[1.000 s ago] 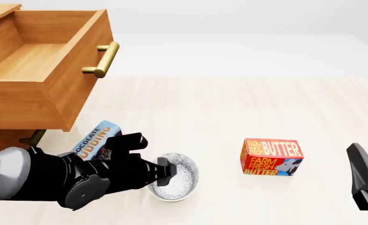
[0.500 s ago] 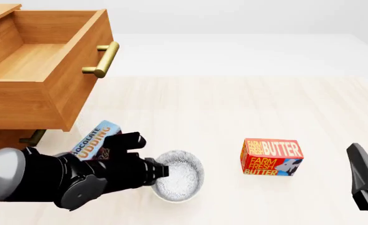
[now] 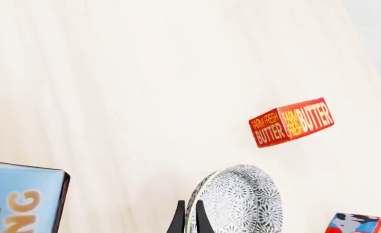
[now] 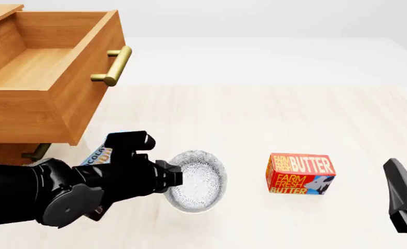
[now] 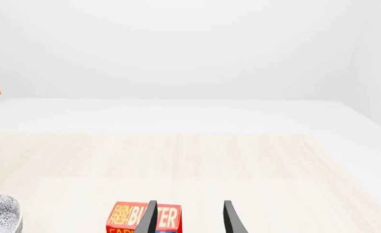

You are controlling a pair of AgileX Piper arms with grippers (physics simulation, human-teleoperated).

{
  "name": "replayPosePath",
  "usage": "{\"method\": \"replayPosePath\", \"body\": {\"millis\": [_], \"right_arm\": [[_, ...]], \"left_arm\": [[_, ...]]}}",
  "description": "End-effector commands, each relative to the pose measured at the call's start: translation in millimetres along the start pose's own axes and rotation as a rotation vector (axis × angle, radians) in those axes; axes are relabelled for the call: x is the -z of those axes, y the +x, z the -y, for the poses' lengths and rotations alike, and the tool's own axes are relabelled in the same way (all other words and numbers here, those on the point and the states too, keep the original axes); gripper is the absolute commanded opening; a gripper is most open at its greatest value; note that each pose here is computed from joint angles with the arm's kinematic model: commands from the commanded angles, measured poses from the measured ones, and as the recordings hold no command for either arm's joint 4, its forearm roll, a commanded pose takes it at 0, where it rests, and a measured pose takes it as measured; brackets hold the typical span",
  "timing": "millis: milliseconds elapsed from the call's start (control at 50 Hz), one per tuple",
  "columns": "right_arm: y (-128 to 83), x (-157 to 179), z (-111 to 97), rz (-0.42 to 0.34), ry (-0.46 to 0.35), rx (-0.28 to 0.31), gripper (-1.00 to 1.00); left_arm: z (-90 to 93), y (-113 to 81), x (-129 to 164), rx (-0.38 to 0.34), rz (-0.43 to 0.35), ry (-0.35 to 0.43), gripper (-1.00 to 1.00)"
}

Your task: Put the bowl in the top drawer of the cabinet.

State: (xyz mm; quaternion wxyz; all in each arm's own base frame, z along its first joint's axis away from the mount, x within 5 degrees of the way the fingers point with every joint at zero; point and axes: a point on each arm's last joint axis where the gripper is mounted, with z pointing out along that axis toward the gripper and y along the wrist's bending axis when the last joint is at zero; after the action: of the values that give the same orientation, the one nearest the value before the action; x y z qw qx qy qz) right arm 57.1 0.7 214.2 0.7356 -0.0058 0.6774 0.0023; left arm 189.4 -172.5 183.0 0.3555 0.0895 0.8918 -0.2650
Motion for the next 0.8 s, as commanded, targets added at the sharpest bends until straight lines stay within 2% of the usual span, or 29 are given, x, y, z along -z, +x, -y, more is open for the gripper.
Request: {"method": "replayPosePath", "body": {"millis": [20, 500, 800], "right_arm": [[0.0, 0.0, 0.0, 0.0, 0.0, 0.0, 1.0], [0.0, 0.0, 0.0, 0.0, -0.001, 0.0, 1.0], [0.0, 0.0, 0.0, 0.0, -0.001, 0.0, 1.0]], "left_arm": [[6.0, -11.3, 13.0, -0.038, 0.04, 0.019, -1.0], [16.8, -21.4, 38.7, -0.162, 0.085, 0.054, -1.0], [21.0, -30.4, 69.2, -0.238, 0.156, 0.078, -1.0]]}}
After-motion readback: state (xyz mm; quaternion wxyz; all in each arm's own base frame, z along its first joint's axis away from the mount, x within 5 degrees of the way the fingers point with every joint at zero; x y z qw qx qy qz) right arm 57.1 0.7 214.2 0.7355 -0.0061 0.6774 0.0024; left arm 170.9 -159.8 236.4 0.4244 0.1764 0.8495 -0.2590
